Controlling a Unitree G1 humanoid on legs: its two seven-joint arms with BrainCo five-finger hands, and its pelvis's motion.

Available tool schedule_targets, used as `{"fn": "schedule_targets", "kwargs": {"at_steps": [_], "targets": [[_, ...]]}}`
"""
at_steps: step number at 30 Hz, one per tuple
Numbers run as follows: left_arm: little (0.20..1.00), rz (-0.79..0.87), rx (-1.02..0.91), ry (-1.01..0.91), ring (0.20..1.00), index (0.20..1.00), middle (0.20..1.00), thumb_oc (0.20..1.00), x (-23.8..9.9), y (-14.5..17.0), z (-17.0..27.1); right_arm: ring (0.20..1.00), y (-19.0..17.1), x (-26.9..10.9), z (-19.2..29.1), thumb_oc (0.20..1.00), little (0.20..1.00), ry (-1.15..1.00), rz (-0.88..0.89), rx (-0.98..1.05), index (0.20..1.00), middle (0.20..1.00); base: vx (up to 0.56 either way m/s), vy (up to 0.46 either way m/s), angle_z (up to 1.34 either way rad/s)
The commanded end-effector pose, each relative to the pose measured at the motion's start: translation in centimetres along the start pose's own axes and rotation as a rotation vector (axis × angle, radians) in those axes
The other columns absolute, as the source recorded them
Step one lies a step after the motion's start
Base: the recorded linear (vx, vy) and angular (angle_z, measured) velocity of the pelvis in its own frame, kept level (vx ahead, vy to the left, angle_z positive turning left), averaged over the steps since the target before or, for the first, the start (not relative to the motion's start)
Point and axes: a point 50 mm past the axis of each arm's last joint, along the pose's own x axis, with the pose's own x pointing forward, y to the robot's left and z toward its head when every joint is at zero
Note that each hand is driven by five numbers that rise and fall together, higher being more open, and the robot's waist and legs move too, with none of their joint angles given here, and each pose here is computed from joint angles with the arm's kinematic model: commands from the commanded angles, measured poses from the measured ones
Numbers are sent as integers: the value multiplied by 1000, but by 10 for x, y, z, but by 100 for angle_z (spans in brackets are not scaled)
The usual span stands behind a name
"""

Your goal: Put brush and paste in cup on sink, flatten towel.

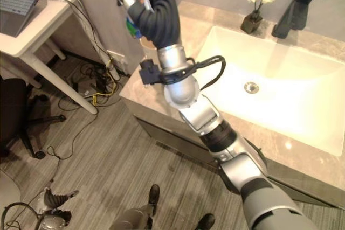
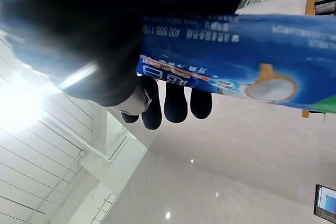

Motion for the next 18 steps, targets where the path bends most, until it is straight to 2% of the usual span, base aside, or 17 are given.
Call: {"fn": "schedule_targets", "kwargs": {"at_steps": [1, 18], "targets": [[1000, 40, 27, -32, 1000, 1000, 1000, 1000, 12, 12, 8, 200, 9, 22, 27, 200, 200, -166, 48, 46, 200, 200, -38, 38, -2], [1000, -35, 89, -34, 1000, 1000, 1000, 1000, 5, -8, 6, 200, 6, 25, 23, 200, 200, -160, 54, -17, 200, 200, -1, 6, 0]]}}
